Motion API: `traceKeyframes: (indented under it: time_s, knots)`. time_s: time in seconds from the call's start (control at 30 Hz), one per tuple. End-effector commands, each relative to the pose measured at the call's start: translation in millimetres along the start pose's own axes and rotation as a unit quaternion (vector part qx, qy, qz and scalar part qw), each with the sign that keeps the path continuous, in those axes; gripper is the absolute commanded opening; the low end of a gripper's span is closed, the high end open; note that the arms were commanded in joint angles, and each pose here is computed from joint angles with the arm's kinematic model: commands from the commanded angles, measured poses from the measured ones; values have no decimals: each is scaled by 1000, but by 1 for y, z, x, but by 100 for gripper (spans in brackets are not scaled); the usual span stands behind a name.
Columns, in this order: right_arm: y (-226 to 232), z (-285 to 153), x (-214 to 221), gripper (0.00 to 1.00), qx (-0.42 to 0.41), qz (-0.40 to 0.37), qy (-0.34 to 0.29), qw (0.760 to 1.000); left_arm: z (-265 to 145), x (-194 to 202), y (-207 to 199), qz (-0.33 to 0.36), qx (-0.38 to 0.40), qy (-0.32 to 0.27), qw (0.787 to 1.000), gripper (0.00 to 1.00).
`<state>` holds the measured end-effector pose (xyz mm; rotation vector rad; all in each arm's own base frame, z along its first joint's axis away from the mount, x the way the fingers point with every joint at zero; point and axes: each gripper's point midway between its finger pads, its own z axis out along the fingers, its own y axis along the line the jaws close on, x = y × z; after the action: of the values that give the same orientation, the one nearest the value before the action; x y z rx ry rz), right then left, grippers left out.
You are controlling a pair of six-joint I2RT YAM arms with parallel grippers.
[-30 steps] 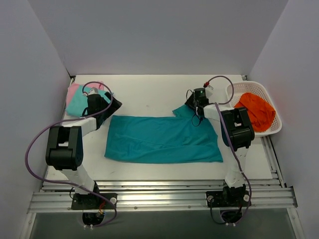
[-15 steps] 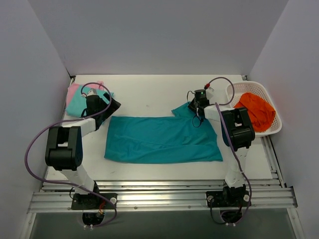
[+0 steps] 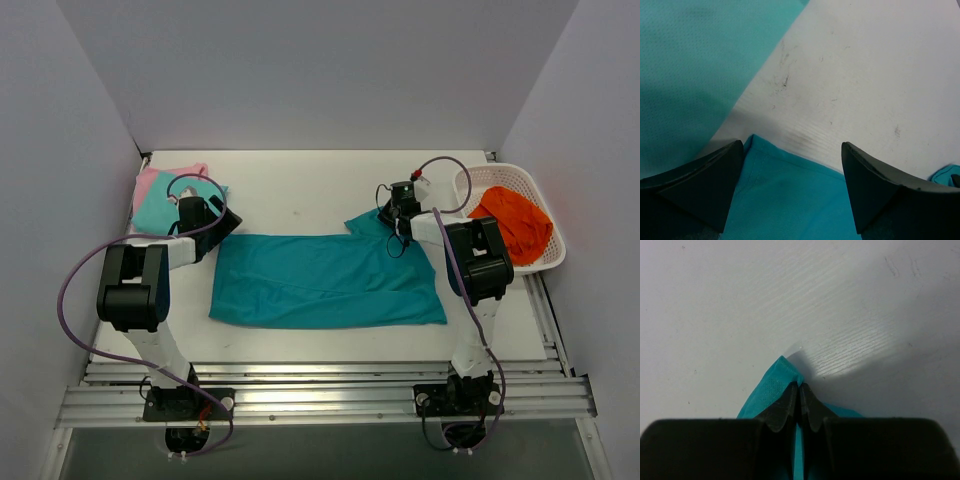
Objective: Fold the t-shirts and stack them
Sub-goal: Grap the side of the flattened tshirt furthest away from the robot with both arms
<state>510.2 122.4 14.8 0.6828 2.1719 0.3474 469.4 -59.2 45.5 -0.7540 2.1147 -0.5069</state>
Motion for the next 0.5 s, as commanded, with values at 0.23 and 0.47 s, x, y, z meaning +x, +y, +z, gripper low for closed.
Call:
traceKeyframes:
  time_s: [0.23, 0.47]
  knots:
    - [-29, -19, 15, 0, 43, -9, 33, 998, -12, -11, 6, -7, -40, -37, 999, 83]
    - [-28, -16, 17, 0, 41, -8, 36, 998, 10, 8, 3, -6, -26, 1, 1000, 76]
